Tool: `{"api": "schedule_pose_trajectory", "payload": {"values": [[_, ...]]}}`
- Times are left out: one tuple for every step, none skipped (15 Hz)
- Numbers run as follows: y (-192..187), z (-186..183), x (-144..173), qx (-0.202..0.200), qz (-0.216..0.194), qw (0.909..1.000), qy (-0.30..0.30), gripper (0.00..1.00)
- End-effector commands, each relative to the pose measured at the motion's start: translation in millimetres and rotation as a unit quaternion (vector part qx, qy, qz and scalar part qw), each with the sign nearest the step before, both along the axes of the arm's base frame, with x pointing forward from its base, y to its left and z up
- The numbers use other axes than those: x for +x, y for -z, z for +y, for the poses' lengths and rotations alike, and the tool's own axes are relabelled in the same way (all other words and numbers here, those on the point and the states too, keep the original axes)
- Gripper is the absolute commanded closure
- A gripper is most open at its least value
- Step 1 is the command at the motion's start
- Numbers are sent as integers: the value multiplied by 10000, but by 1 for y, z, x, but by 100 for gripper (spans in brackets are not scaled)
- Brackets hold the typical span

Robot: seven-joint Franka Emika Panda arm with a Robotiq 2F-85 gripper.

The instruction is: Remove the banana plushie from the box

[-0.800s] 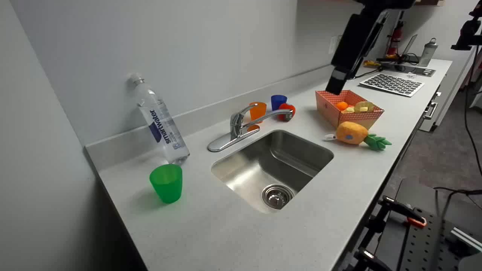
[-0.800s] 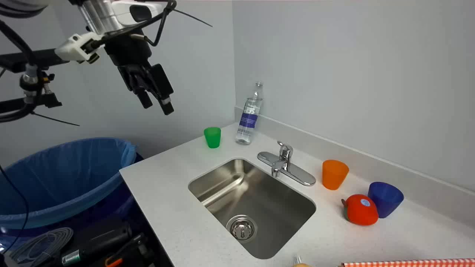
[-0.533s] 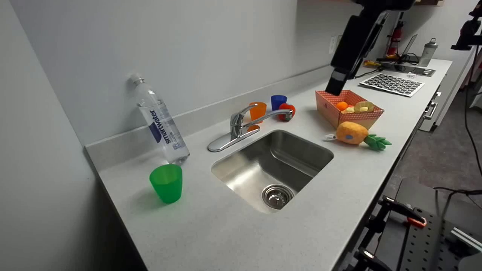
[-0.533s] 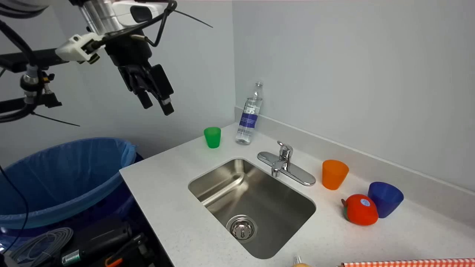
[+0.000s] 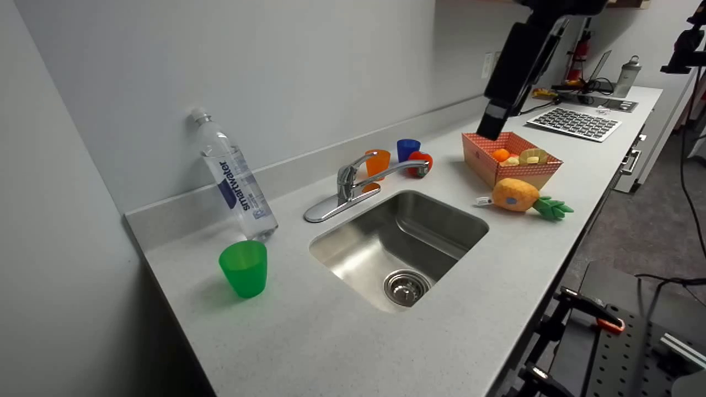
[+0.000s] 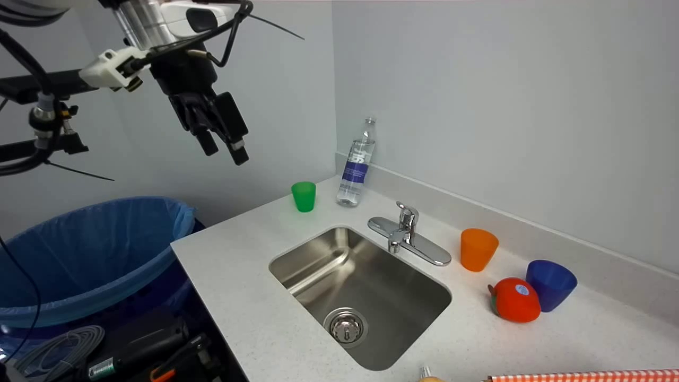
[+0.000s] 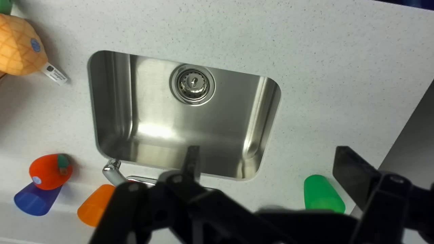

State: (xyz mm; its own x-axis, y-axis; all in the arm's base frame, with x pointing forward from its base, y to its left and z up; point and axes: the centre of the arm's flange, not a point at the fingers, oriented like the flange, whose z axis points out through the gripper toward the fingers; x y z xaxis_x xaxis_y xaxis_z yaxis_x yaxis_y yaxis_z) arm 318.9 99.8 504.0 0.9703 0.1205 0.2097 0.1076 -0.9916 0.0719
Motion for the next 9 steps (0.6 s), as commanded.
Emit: {"api": "schedule_pose_trajectory", "payload": {"values": [[1, -3, 2, -9, -16, 10000, 94, 0], [2, -8, 6, -22, -32, 9998, 214, 0], [3, -14, 10, -35, -42, 9995, 317, 0], [4, -24, 16, -35, -49, 9988, 495, 0], [5, -34, 21, -22, -49, 9979, 653, 0], [7, -48, 27, -28, -60, 9962, 864, 0], [8, -62, 32, -21, -76, 9943, 1065, 0], [10, -78, 38, -42, -106, 9915, 1295, 0], [13, -94, 43, -54, -128, 9883, 1521, 0]]}}
